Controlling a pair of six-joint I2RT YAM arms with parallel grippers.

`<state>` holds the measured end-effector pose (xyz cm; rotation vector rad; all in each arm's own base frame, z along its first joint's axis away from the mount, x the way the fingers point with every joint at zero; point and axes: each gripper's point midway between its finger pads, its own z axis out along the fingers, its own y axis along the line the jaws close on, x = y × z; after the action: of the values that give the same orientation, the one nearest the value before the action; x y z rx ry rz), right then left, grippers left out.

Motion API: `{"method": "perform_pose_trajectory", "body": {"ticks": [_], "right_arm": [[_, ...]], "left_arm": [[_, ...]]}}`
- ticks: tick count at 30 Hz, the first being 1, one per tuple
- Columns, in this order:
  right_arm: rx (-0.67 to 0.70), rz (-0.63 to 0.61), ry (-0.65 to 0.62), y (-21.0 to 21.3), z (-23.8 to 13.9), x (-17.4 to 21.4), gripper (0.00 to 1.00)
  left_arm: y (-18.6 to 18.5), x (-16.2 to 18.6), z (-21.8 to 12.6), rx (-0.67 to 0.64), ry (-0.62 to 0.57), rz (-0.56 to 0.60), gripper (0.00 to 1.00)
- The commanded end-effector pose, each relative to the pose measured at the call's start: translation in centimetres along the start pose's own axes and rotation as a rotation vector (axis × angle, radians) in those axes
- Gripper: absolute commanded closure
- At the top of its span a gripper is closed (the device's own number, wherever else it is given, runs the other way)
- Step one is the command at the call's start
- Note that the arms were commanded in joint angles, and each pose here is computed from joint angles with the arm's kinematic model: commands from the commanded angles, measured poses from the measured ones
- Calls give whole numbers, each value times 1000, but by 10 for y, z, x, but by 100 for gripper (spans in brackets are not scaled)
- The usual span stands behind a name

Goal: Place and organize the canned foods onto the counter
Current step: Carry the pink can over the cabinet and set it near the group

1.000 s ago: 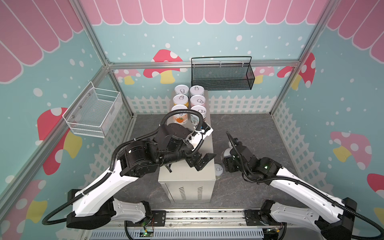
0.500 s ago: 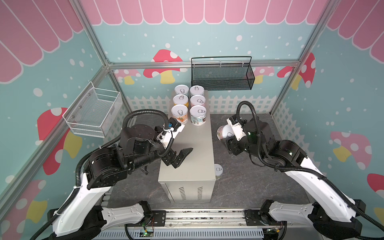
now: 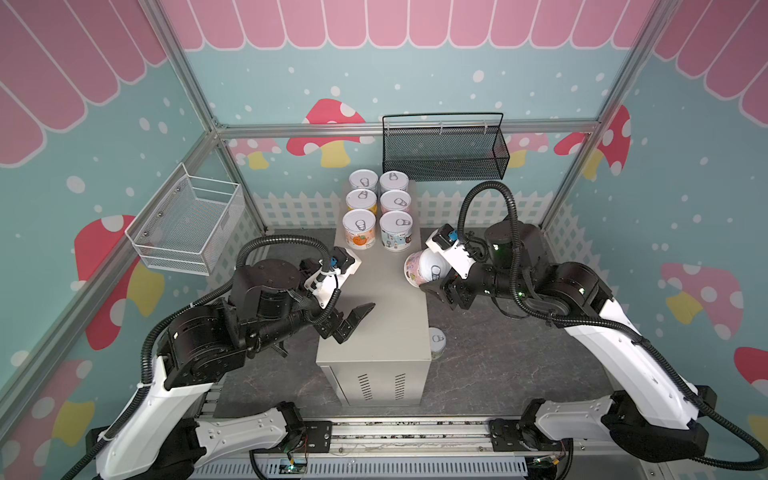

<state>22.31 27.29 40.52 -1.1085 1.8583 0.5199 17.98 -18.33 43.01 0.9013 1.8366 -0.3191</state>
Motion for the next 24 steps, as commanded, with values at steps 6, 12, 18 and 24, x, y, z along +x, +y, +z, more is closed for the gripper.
{"method": "perform_pose_trajectory", "body": {"ticks": [6,12,18,24], "right_arm": [[-147,-93,-27,22,18,-21,32],[-194,-123,-35,34,28,-29,32],[-252,-175,5,53,41,-24,30],[-302,-231,61,71,49,-16,27]], "left_arm": [[6,9,4,-36,23,25,1],[14,13,10,-93,30,29,1],[13,15,18,-98,6,22,1],[6,15,23,-63,-10,30,1]]}}
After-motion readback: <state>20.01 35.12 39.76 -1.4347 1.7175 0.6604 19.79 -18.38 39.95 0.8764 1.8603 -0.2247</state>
